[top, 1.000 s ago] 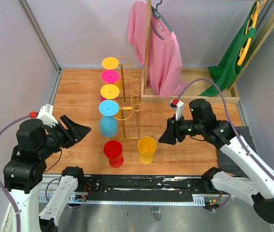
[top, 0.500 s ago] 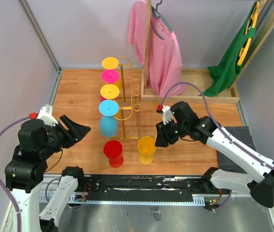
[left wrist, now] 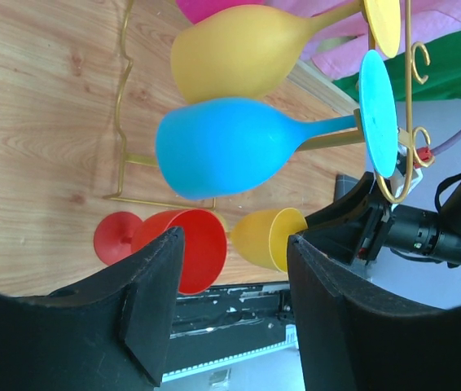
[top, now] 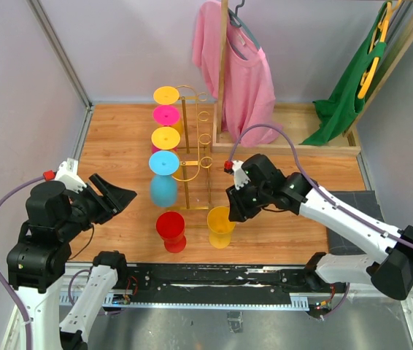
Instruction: Place the wine glass upside down on the wine glass rack
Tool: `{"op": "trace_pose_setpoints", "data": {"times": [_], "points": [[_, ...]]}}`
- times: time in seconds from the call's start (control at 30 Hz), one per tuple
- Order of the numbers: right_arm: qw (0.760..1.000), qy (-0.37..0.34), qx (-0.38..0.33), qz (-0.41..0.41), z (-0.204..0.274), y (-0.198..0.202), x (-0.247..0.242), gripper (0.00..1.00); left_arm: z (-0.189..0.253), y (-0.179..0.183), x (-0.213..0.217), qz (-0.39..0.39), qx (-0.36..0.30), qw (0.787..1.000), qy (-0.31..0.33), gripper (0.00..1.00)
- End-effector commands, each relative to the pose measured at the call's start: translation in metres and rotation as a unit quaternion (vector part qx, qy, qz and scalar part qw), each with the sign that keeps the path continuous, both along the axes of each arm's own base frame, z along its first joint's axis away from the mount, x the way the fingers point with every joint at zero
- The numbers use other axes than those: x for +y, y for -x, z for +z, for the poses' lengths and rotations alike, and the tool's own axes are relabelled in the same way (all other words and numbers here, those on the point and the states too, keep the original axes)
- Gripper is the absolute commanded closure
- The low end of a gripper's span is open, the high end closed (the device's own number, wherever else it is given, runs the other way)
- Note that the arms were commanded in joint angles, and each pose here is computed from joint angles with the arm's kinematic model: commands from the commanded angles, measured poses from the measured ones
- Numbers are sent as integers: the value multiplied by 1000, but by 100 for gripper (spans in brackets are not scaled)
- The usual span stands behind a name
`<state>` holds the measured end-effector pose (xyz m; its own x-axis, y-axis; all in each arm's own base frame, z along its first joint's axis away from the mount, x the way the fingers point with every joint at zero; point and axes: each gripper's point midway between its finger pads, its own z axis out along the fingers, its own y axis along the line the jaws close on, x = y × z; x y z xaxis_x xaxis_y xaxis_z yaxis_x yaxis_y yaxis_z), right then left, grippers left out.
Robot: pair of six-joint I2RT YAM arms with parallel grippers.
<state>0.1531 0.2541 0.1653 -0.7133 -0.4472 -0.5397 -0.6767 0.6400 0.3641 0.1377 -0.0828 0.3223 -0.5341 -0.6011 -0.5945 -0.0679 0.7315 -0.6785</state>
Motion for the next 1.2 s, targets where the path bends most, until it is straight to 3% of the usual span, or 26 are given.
{"op": "trace_pose_setpoints", "data": {"times": [0.0, 0.13, 0.37, 0.57, 0.77, 1.0, 1.17], "points": [[1000, 25, -15, 4, -1, 0, 0, 71, 5, -1, 0, 1, -15, 1000, 3, 42], [999, 40, -17, -4, -5, 0, -5, 78, 5, -1, 0, 2, -15, 1000, 3, 42], [997, 56, -42, -32, 6, -5, -21, 99, 7, -1, 0, 3, -19, 1000, 5, 42], [992, 72, -83, -67, 31, -8, -46, 99, 13, -2, 1, 4, -24, 1000, 0, 42], [974, 86, -169, -126, 88, -19, -86, 99, 28, -4, 5, 12, -43, 999, -7, 42], [936, 51, -277, -209, 172, -32, -125, 99, 62, -5, 21, 50, -83, 995, -31, 43], [904, -13, -356, -235, 237, -42, -132, 99, 78, -8, 23, 63, -96, 993, -21, 42]]}}
